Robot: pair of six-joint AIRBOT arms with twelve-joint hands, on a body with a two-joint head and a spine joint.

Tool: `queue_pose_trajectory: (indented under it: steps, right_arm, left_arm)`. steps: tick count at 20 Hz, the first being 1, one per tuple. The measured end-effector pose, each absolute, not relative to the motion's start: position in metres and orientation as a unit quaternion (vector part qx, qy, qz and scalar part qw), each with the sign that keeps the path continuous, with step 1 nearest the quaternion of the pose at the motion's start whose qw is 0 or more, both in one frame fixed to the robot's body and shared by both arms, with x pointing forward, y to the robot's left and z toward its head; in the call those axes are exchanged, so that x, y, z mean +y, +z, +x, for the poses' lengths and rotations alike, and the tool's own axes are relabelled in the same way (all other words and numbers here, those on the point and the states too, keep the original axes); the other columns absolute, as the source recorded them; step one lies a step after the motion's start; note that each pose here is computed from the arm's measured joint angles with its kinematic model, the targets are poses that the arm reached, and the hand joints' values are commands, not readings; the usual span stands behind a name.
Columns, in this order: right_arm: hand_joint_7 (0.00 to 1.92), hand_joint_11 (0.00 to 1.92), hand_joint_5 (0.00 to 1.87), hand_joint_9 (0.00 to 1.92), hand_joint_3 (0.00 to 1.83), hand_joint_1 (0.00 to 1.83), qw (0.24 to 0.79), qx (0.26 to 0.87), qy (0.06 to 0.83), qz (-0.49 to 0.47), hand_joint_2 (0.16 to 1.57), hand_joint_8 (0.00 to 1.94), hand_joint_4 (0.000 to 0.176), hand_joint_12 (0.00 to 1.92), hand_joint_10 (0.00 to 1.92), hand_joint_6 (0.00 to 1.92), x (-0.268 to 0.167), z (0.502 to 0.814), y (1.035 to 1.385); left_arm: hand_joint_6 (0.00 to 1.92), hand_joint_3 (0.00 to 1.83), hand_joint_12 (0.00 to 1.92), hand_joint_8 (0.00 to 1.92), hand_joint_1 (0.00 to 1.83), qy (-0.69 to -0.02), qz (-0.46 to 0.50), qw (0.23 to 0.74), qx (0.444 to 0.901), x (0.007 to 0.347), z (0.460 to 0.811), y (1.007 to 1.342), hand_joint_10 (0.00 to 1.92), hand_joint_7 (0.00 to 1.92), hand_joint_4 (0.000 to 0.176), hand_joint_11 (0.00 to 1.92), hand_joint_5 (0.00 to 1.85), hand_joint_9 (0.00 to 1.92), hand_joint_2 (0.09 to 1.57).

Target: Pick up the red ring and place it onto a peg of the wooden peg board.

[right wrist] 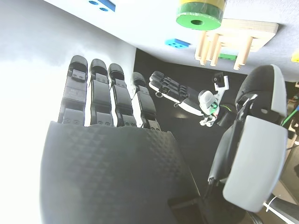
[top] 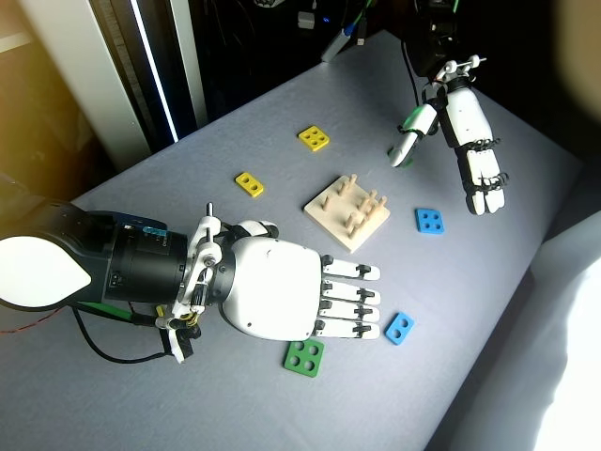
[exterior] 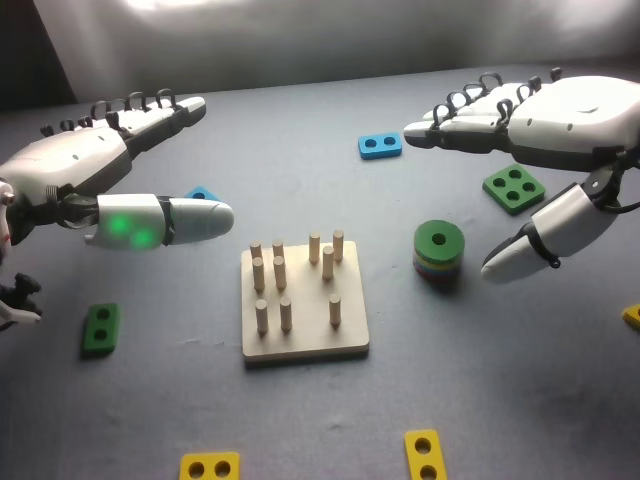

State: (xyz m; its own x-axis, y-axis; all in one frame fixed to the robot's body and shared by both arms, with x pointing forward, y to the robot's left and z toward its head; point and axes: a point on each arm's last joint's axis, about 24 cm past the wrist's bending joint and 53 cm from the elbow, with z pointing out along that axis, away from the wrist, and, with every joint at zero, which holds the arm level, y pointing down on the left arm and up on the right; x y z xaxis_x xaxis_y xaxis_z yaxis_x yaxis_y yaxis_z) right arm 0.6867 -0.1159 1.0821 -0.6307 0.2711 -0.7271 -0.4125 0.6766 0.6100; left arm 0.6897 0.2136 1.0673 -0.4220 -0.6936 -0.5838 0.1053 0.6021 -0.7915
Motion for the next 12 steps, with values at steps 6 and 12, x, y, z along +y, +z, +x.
queue_pose_trajectory:
  steps: [6, 12]
  right_arm:
    - [0.0, 0.0, 0.0, 0.0, 0.04, 0.69, 0.427, 0.811, 0.398, -0.045, 0.77, 0.0, 0.081, 0.0, 0.0, 0.0, -0.1159, 0.6864, 1.0811]
    - [0.0, 0.0, 0.02, 0.0, 0.03, 0.69, 0.423, 0.816, 0.39, -0.046, 0.79, 0.0, 0.03, 0.0, 0.0, 0.01, -0.1136, 0.6882, 1.0737]
  left_arm:
    - [0.0, 0.0, 0.0, 0.0, 0.24, -0.4, -0.198, 0.5, 0.742, 0.2136, 0.6898, 1.0675, 0.0, 0.0, 0.176, 0.0, 0.0, 0.0, 0.88]
    - [0.0, 0.0, 0.0, 0.0, 0.23, -0.401, -0.198, 0.501, 0.741, 0.2131, 0.6903, 1.069, 0.0, 0.0, 0.175, 0.0, 0.0, 0.0, 0.89]
